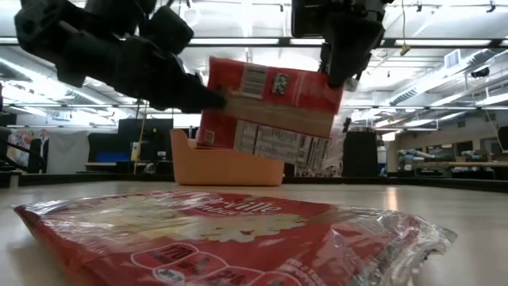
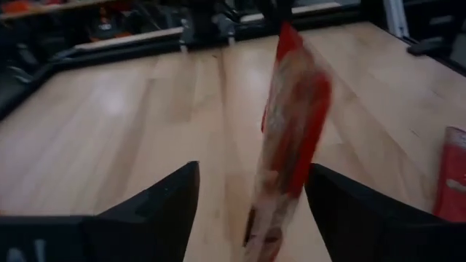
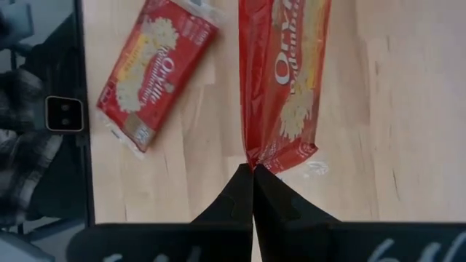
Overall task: Sort popcorn bags into baskets
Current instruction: Put the red popcorn bag into the orange bin
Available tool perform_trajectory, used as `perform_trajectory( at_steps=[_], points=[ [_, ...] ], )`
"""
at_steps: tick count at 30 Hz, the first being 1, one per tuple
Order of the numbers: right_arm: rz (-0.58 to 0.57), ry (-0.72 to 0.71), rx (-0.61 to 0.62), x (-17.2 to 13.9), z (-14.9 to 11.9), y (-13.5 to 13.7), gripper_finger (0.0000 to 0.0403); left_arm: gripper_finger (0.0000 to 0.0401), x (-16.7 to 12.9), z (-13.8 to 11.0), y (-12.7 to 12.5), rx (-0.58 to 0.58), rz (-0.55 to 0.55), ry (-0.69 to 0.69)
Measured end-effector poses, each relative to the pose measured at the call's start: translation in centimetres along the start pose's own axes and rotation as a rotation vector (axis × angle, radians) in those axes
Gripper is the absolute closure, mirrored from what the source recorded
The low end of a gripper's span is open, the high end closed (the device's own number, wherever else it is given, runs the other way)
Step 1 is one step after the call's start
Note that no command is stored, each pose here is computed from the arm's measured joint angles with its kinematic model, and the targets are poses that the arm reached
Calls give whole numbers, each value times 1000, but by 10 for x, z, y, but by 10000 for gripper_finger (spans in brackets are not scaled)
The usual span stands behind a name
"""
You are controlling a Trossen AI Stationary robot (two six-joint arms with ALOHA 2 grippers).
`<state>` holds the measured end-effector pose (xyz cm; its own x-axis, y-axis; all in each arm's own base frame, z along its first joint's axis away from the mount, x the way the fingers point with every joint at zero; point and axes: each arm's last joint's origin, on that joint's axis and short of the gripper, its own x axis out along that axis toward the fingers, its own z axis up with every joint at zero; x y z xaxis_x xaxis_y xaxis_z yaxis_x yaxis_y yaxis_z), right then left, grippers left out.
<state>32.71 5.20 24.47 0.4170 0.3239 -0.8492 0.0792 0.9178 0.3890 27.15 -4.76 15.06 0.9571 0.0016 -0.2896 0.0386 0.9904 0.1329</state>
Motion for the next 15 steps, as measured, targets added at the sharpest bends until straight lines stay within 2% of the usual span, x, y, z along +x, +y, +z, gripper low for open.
perform_trajectory(
  at_steps=[6,12,15],
  points=[
    [5,-10,-4,-1,2,-1,398,211,7,0,-1,8,-40,55],
    [8,-16,3,-1,2,-1,379,321,9,2,-1,45,-44,78],
    [-33,-7,4,-10,6,2,358,376,10,1,1,43,-39,80]
  ],
)
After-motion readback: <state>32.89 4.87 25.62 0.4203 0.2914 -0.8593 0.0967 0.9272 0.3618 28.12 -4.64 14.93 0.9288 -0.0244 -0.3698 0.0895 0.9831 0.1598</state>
